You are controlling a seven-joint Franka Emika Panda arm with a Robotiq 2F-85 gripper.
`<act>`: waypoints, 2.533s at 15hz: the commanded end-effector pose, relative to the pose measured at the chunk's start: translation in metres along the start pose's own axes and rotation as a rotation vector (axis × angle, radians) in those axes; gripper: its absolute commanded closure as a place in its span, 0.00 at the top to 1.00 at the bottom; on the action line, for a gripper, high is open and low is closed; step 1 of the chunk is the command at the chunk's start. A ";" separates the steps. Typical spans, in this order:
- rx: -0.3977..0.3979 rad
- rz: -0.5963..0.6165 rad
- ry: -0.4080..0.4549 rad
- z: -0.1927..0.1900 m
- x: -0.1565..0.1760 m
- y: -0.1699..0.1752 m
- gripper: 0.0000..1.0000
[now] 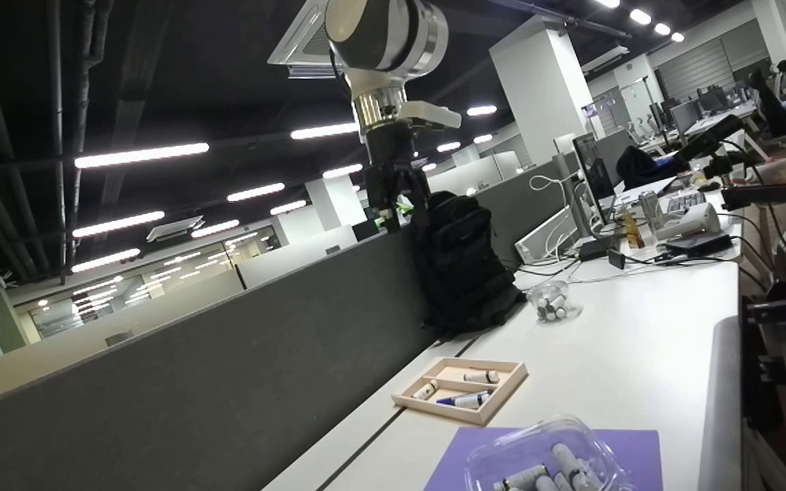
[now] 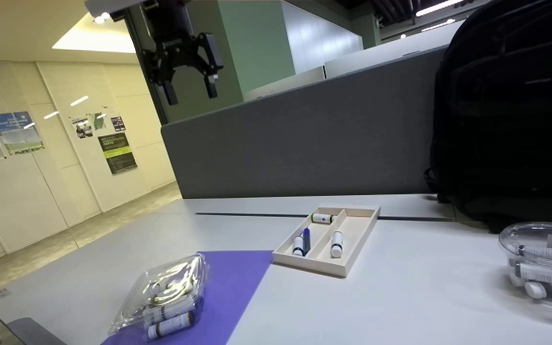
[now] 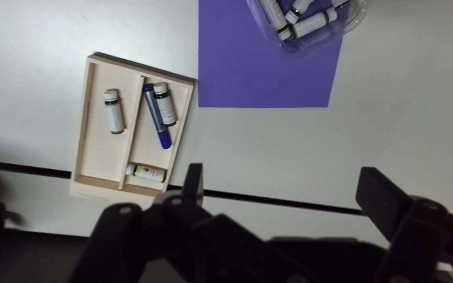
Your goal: Take the bottle in the right compartment box and put it on the table
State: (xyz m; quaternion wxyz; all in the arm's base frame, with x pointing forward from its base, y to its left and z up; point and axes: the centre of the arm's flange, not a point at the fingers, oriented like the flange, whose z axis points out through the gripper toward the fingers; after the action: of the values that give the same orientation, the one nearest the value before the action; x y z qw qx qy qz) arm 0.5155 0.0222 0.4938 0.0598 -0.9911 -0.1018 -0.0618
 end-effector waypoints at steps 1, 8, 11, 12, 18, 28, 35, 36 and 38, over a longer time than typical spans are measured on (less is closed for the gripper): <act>0.026 -0.030 -0.042 0.009 0.008 0.002 1.00; 0.007 -0.057 -0.078 0.033 0.045 0.015 1.00; -0.025 -0.044 -0.062 0.062 0.069 0.040 1.00; -0.034 -0.040 -0.065 0.078 0.077 0.049 1.00; -0.114 -0.005 -0.168 0.157 0.113 0.098 1.00; -0.162 0.015 -0.145 0.196 0.118 0.128 1.00; -0.263 0.036 -0.254 0.249 0.109 0.173 1.00; -0.271 0.039 -0.270 0.258 0.104 0.182 1.00; -0.285 0.041 -0.297 0.273 0.099 0.197 1.00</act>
State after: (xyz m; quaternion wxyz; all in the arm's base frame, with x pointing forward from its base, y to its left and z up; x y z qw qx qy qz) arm 0.6708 -0.0962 0.2328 -0.0760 -0.9907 -0.0939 0.0625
